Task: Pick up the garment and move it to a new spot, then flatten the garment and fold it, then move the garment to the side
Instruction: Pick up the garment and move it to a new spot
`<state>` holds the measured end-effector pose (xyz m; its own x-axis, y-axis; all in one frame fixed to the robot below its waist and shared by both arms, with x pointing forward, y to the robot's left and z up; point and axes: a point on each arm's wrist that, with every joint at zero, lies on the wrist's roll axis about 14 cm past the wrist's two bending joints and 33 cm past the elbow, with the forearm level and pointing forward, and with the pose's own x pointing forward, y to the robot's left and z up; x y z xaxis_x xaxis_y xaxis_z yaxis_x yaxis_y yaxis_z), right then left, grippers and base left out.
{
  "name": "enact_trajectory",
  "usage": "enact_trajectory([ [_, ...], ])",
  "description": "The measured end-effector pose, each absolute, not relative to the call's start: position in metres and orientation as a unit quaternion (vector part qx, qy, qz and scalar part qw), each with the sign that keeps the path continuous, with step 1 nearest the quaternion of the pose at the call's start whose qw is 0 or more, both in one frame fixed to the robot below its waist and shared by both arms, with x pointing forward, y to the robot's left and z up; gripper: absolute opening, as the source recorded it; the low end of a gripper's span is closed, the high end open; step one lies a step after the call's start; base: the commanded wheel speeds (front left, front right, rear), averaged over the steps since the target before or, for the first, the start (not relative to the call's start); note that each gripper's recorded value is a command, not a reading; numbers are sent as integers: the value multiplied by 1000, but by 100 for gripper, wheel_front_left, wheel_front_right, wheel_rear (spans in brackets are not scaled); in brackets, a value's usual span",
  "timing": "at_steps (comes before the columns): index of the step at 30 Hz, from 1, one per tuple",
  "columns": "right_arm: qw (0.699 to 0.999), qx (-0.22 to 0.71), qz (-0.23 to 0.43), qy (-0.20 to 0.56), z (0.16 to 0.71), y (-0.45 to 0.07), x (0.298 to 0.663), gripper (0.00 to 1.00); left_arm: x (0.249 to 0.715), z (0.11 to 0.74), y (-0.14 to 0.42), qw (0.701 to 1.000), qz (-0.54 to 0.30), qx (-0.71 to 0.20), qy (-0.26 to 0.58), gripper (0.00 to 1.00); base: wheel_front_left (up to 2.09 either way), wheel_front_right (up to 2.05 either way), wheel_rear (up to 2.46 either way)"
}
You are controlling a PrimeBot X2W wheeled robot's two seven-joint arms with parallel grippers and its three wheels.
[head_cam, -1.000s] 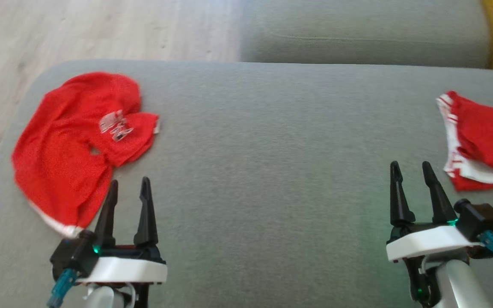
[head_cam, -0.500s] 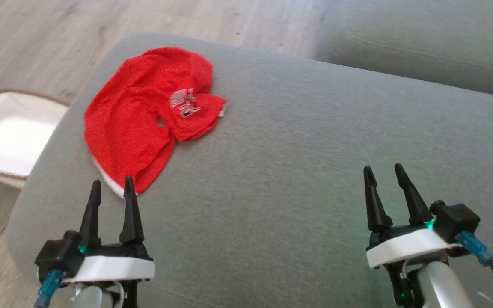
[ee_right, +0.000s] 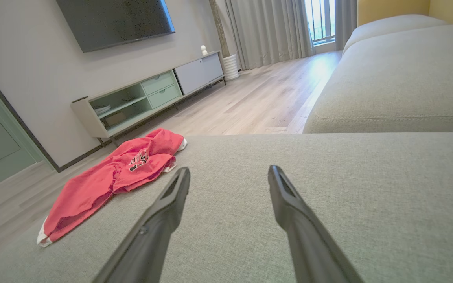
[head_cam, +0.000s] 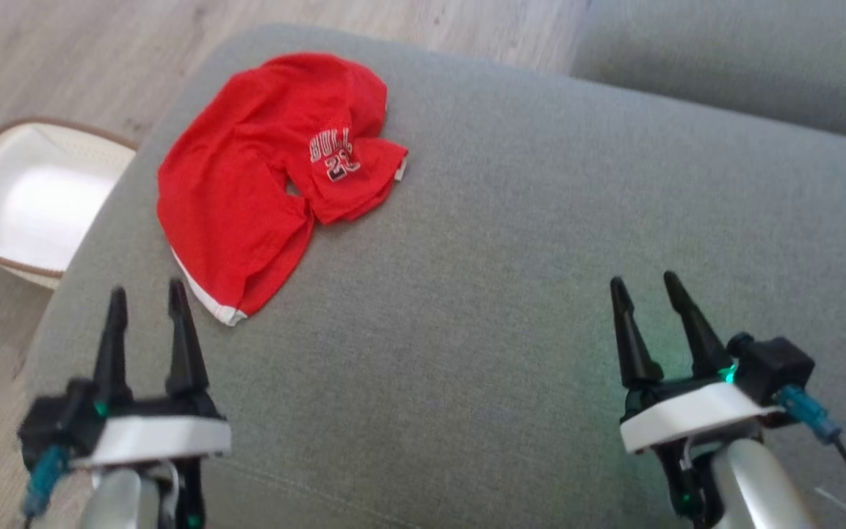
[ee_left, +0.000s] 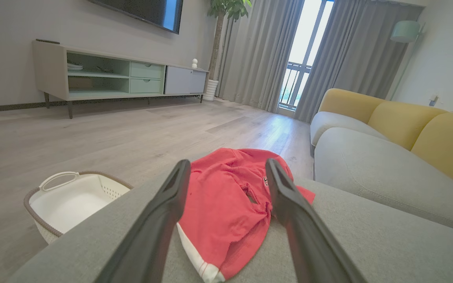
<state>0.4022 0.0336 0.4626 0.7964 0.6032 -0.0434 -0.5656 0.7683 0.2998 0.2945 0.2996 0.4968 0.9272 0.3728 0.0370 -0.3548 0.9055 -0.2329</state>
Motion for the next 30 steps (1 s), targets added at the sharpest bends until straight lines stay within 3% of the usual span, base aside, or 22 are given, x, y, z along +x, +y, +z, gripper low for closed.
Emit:
enact_trajectory([
  [9, 956, 111, 268, 48, 462, 6, 450, 100, 366, 496, 332, 986, 157, -51, 10, 100, 0, 0, 0],
  [15, 966, 98, 233, 49, 453, -18, 475, 100, 417, 462, 358, 979, 140, -25, 147, 100, 0, 0, 0],
  [22, 972, 93, 208, 54, 443, -37, 488, 100, 426, 384, 351, 928, 117, -64, 348, 100, 0, 0, 0],
  [28, 975, 92, 195, 59, 436, -49, 490, 100, 422, 349, 340, 887, 108, -98, 439, 100, 0, 0, 0],
  [29, 975, 92, 193, 59, 436, -50, 490, 100, 424, 349, 340, 885, 106, -102, 441, 45, 0, 0, 0],
  [30, 975, 91, 192, 59, 436, -51, 490, 100, 425, 349, 339, 885, 104, -105, 442, 0, 0, 0, 0],
])
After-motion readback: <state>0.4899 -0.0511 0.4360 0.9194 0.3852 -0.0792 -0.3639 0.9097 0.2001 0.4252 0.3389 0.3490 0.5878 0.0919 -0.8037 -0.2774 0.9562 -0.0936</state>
